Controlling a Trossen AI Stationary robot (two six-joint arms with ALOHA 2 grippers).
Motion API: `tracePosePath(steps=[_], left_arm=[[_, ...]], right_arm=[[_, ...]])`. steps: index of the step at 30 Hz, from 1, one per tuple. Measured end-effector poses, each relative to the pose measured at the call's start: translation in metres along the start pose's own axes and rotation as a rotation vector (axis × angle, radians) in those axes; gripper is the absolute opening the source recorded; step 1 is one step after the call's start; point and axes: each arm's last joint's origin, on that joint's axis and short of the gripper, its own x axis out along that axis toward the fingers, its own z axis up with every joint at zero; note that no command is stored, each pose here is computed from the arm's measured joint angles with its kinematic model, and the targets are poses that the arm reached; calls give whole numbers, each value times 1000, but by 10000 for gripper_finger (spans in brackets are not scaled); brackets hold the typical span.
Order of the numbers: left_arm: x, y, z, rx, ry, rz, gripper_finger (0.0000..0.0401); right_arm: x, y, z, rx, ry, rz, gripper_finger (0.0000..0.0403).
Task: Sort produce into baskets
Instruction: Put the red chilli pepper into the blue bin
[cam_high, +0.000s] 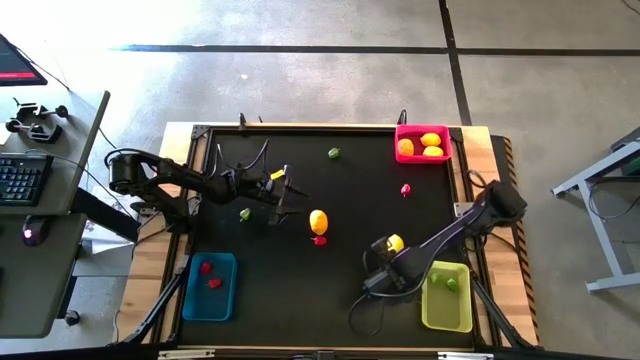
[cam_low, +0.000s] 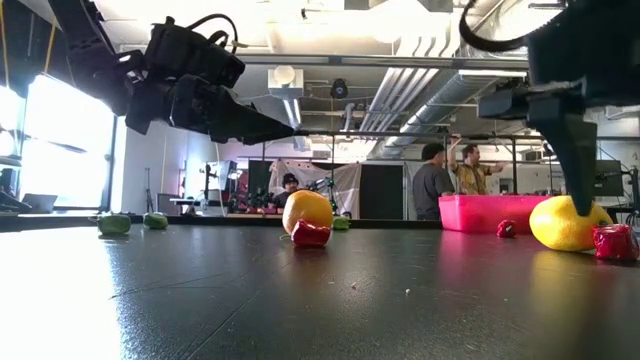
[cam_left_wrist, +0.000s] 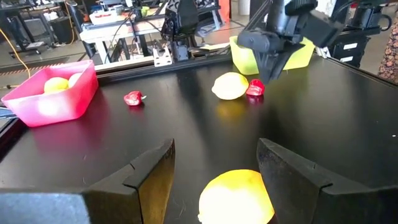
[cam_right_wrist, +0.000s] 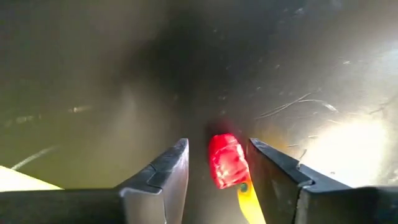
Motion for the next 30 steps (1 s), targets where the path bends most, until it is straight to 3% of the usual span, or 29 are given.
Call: tracePosePath(steps=[10,17,24,30], left_arm=[[0,0,0,1,1,0,213],[0,0,0,3,1,0,213],[0,0,0,6,2,3,213],[0,1,-2,1,31,44,213]], right_arm=[[17,0,2,-96,84,-24,128],[19,0,1,-108,103,-37,85],[11,-6,5,47,82,-46,14],[-25,-32,11,223,-97,-45,4]])
